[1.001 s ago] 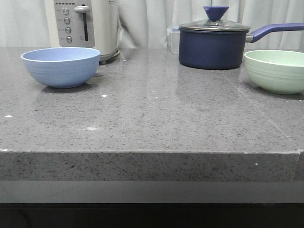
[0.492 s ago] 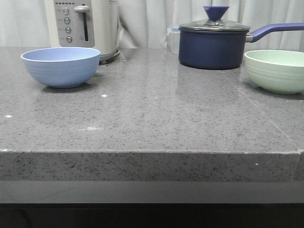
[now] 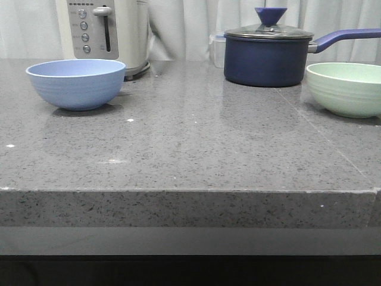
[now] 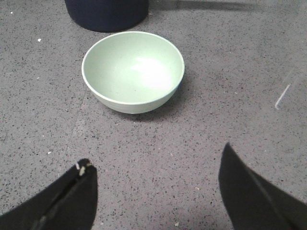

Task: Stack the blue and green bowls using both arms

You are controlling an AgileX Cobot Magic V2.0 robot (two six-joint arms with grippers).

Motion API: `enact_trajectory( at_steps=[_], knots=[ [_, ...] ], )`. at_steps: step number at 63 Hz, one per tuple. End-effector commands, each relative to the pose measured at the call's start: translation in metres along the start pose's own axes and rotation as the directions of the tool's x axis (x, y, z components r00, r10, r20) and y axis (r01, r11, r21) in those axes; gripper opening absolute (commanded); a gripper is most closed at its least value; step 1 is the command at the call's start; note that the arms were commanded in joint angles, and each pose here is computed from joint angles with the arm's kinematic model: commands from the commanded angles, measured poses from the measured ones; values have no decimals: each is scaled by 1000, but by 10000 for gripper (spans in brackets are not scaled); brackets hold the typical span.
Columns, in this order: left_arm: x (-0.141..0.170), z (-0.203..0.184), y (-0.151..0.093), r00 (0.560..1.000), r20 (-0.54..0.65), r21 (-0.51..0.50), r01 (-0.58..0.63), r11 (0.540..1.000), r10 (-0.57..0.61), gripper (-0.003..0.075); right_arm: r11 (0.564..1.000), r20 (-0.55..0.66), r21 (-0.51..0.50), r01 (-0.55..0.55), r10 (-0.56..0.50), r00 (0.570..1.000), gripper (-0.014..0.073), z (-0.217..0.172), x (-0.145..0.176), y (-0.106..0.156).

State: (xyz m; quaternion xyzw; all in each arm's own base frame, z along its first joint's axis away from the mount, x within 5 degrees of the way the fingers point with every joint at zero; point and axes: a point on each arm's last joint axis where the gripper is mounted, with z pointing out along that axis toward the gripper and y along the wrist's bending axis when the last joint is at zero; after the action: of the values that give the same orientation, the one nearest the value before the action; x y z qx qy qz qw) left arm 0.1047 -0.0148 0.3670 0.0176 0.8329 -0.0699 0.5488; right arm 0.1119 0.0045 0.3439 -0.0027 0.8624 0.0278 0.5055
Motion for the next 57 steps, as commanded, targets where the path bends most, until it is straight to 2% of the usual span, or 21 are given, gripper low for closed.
enact_trajectory(
  at_steps=[1, 8, 13, 23, 30, 37, 45, 57],
  knots=[
    [-15, -3, -1, 994, 105, 7, -2, 1000, 2, 511, 1000, 86, 10, 11, -12, 996, 563, -2, -19, -1],
    [-15, -3, -7, 993, 116, 55, -17, 998, 10, 511, 1000, 10, 2, 5, -5, 1000, 563, 7, -28, 0],
    [-15, -3, -14, 991, 115, 109, -75, 991, 62, 511, 1000, -40, 0, 3, -3, 999, 563, 16, -38, 0],
    [-12, -6, -30, 983, 120, 244, -162, 956, 136, 511, 1000, -120, 0, -13, 13, 993, 563, 44, -65, -1],
    [-10, -8, -36, 981, 117, 294, -185, 938, 157, 511, 999, -167, -3, -32, 31, 985, 563, 62, -80, -2],
    [-9, -9, -39, 979, 116, 319, -195, 927, 166, 511, 997, -205, 16, -76, 77, 976, 563, 83, -93, -6],
    [-9, -9, -39, 979, 116, 321, -196, 927, 166, 511, 987, -248, 51, -151, 159, 956, 563, 107, -103, -23],
    [-9, -9, -39, 979, 116, 321, -196, 927, 166, 511, 982, -323, 60, -179, 188, 927, 563, 145, -106, -41]
  ],
)
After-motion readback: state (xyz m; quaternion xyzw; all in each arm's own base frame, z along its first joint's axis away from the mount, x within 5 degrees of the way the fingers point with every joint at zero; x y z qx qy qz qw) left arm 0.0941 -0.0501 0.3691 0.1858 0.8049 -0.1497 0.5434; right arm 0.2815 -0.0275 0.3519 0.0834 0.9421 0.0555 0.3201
